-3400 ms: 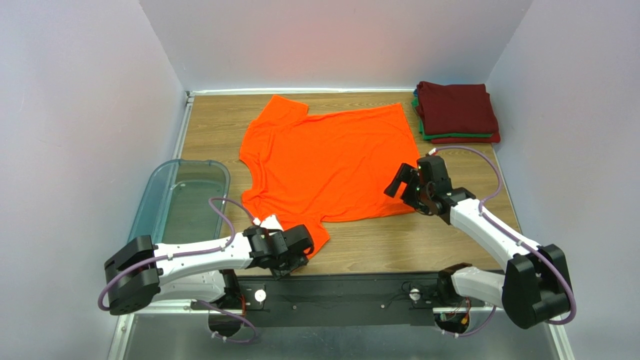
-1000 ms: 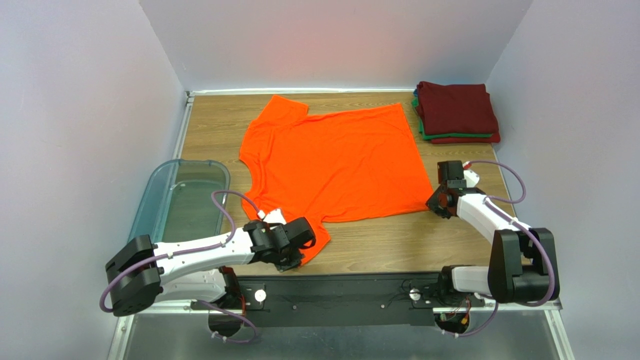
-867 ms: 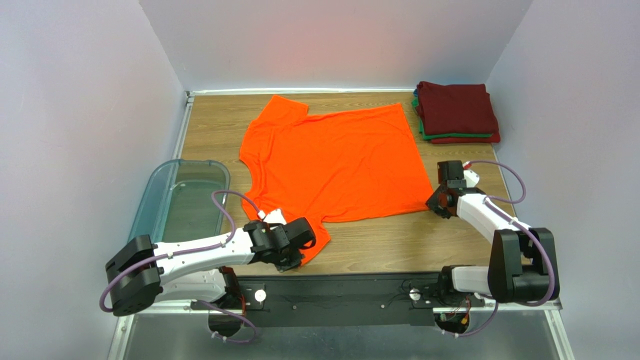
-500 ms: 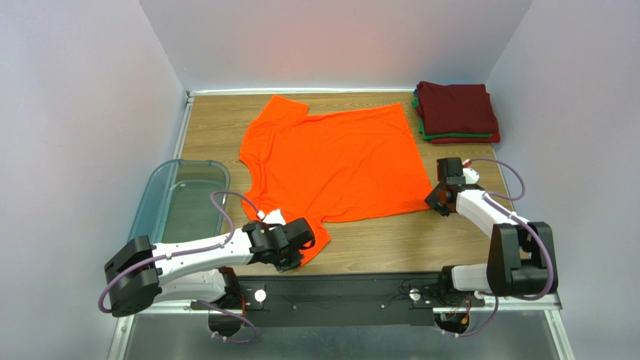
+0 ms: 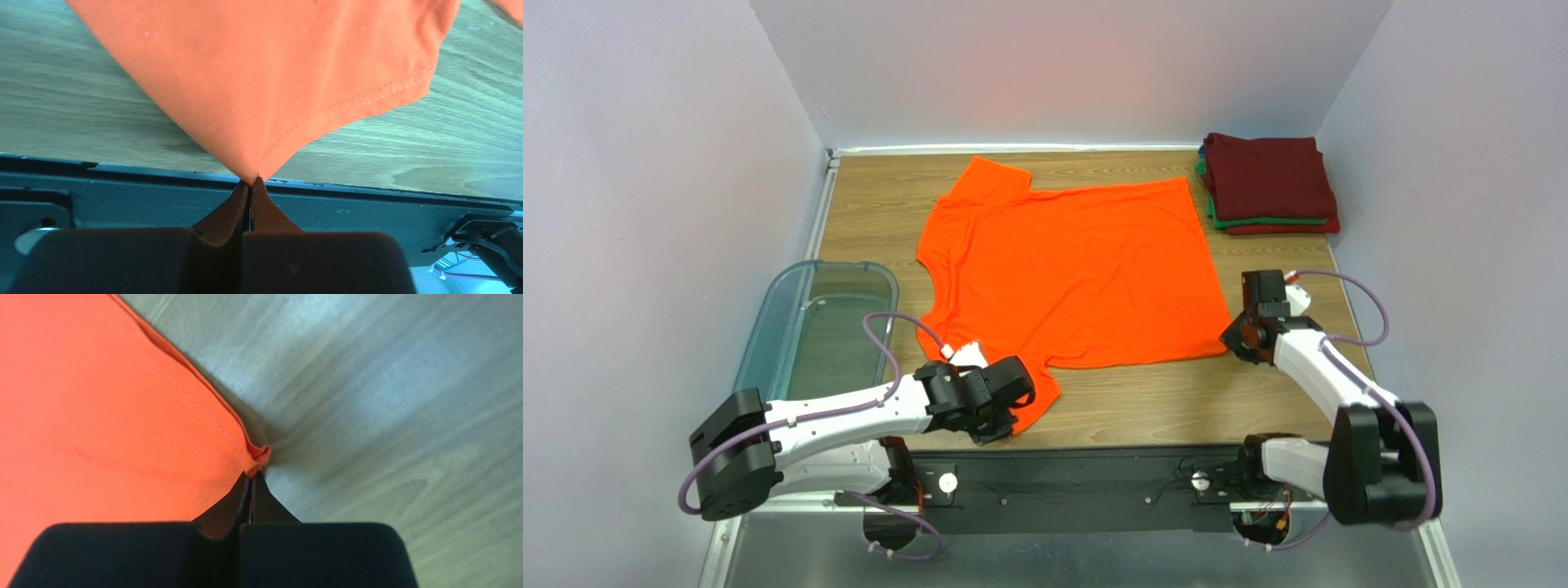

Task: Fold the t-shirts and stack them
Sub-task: Fold the tshirt

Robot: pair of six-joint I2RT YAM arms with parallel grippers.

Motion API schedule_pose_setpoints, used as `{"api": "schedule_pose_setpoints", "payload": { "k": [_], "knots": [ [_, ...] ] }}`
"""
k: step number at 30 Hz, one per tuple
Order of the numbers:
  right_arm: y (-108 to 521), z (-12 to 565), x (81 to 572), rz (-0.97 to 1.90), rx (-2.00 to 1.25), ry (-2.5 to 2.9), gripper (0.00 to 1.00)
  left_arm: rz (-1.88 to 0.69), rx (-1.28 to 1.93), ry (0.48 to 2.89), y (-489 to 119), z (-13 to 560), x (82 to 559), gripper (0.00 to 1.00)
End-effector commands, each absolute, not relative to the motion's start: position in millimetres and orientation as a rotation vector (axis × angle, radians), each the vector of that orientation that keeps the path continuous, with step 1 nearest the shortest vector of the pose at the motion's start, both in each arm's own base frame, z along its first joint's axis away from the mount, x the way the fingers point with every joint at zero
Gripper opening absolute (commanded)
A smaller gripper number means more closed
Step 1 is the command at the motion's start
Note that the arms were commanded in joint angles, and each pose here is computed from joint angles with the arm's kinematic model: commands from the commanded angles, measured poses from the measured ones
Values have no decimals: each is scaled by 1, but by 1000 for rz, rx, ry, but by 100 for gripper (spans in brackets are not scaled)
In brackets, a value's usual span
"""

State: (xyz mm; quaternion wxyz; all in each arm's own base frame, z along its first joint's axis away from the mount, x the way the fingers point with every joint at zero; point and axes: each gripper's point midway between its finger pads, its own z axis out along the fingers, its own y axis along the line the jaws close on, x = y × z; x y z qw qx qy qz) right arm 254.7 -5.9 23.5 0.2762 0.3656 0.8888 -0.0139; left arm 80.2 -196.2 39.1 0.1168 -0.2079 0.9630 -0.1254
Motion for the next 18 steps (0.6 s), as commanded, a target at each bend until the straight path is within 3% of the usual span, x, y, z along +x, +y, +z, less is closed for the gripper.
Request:
{"api": "schedule_pose_setpoints", "payload": {
  "k": [1, 10, 18],
  "knots": [
    [-9, 26, 224, -48, 1067, 2382, 2, -336, -610, 2847, -188, 44, 71, 0],
    [4, 36, 214, 70, 1116, 2347, 3, -367, -593, 2844, -188, 47, 69, 0],
    [9, 45, 227, 88, 988, 2412, 1, -490, -627, 2670, -204, 71, 103, 0]
  ]
}}
